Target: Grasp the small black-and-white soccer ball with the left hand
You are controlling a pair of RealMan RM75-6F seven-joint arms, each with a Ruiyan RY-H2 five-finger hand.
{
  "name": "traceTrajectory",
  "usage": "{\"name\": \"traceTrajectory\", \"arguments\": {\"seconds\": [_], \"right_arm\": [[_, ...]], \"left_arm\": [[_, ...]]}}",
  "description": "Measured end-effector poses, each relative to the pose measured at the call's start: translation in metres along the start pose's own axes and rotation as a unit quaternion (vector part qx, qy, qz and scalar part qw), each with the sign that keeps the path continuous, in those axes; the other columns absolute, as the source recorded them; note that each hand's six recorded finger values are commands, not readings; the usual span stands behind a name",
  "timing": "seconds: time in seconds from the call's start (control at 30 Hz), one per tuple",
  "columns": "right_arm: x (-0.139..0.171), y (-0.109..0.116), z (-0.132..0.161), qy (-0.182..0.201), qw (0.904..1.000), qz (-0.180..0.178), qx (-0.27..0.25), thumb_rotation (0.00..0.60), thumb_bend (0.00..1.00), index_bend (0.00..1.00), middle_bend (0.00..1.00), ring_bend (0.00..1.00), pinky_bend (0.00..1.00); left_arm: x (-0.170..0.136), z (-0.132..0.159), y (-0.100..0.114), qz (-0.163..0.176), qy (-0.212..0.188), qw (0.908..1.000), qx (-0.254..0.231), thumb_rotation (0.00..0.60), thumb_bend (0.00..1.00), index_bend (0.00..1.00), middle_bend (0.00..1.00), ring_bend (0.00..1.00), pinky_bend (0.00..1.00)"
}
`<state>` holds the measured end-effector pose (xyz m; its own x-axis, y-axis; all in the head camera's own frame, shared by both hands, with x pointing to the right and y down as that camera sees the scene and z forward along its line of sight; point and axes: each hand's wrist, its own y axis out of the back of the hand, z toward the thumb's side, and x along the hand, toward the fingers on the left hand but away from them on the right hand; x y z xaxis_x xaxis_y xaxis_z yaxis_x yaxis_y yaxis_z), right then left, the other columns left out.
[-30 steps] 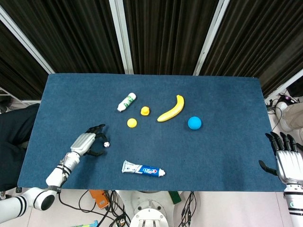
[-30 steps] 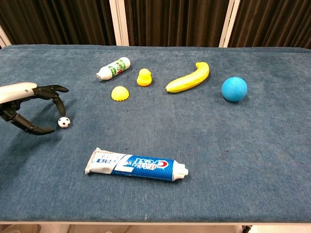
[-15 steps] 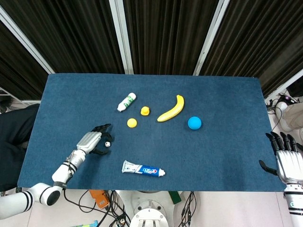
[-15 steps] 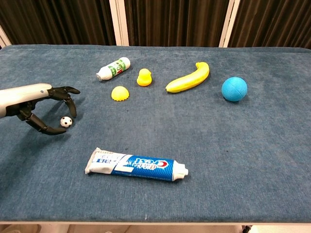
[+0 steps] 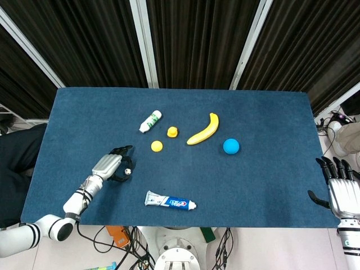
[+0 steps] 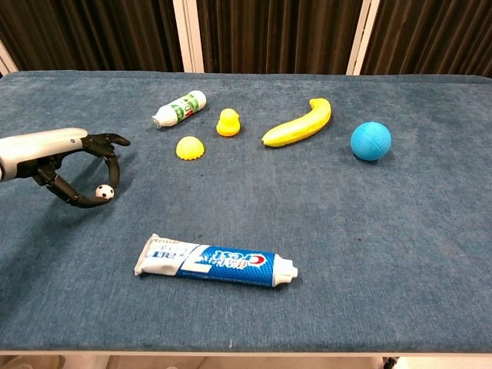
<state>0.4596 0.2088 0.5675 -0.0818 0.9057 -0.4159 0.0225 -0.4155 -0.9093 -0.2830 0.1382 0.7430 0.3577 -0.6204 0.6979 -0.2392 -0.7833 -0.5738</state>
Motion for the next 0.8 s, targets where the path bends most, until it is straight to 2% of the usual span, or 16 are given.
{"name": "traceTrajectory", "arguments": {"seconds": [0.2, 0.53, 0.8], "right_arm": [[0.0, 0.0, 0.0, 0.0, 1.0, 0.0, 0.001, 0.6, 0.35, 0.17, 0.16, 0.08, 0.0], [0.0, 0.0, 0.001, 0.0, 1.0, 0.0, 0.0, 0.6, 0.35, 0.17, 0.16, 0.08, 0.0], [0.001, 0.0, 0.001, 0.002, 1.0, 0.001, -0.001, 0.6, 0.35, 0.17, 0.16, 0.08, 0.0]], "left_arm": [[0.002, -0.005, 0.0, -0.004, 0.008, 1.0, 0.005, 0.6, 0.28, 0.49, 0.03, 0.0, 0.06], [0.002, -0.006, 0.001, -0.011, 0.008, 0.9999, 0.006, 0.6, 0.34, 0.59, 0.1, 0.0, 0.06], [-0.01, 0.013, 0.019, -0.007, -0.016, 0.9997, 0.014, 0.6, 0.35, 0.59, 0.1, 0.0, 0.06]]}}
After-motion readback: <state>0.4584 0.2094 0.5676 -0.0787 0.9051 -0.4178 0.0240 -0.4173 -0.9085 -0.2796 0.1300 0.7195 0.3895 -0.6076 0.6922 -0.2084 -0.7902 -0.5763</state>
